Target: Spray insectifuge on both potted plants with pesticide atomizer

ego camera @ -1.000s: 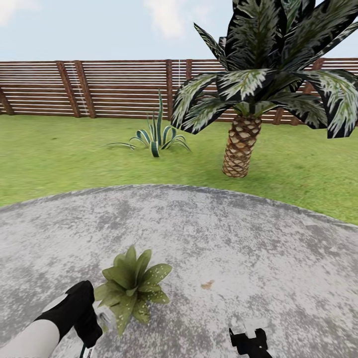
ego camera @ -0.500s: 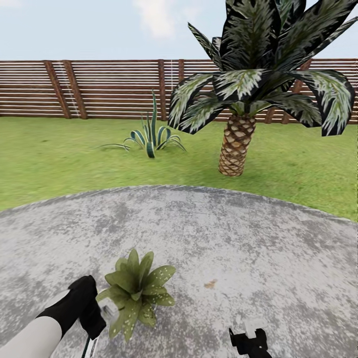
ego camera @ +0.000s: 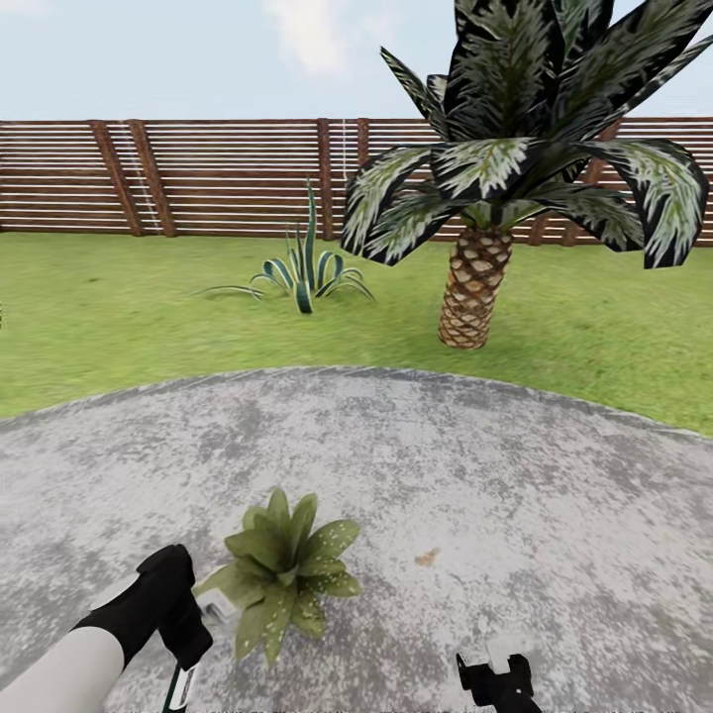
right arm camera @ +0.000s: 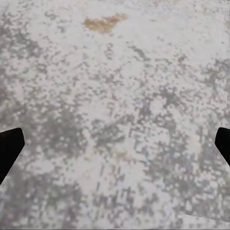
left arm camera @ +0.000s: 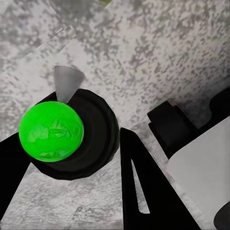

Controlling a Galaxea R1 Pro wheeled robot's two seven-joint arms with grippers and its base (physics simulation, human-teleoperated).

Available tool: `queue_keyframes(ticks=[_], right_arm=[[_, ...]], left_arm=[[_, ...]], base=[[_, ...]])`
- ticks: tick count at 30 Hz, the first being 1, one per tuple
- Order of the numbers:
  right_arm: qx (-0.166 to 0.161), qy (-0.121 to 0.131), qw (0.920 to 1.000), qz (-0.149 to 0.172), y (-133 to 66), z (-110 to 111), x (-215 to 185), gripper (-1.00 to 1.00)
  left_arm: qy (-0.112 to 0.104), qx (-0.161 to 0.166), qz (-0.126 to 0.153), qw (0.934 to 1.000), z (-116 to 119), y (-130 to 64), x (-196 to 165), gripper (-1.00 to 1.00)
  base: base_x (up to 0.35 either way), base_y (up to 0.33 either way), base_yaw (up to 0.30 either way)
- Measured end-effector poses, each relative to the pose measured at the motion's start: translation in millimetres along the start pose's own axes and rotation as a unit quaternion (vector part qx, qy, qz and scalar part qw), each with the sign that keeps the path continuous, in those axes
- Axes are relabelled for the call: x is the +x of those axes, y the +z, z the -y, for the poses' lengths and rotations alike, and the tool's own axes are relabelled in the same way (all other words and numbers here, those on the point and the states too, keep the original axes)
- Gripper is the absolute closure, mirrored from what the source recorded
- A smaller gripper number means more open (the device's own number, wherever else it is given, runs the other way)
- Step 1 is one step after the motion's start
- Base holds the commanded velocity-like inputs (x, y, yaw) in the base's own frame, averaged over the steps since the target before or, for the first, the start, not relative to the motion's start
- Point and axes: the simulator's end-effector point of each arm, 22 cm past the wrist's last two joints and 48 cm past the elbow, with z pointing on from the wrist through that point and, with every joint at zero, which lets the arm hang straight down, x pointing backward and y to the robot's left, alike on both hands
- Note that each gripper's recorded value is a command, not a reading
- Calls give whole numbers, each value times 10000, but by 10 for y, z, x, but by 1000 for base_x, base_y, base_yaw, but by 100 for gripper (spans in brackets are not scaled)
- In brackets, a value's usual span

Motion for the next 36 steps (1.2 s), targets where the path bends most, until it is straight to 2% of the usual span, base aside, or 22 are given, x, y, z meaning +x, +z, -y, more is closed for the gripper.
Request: queue_keyframes(ticks=[4, 12, 19, 31, 36], right_arm=[[2, 0, 10000, -1, -1, 1, 1, -100], [-4, -5, 10000, -2, -3, -4, 6, -100], [2, 0, 10000, 2, -1, 2, 0, -100], [-3, -6, 10000, -1, -2, -2, 4, -100], [-4, -4, 10000, -4, 0, -4, 6, -100]], left_arm=[[5, 14, -21, 10000, 18, 20, 18, 100], [14, -9, 23, 10000, 2, -14, -30, 100], [4, -75, 125, 9999, -89, -144, -143, 100], [20, -101, 138, 9999, -93, -143, -154, 100], [14, -91, 101, 9999, -84, -110, -115, 100]], base=[[-3, 258, 0], [0, 20, -3], [0, 0, -241], [-1, 0, -19], [-198, 119, 0]])
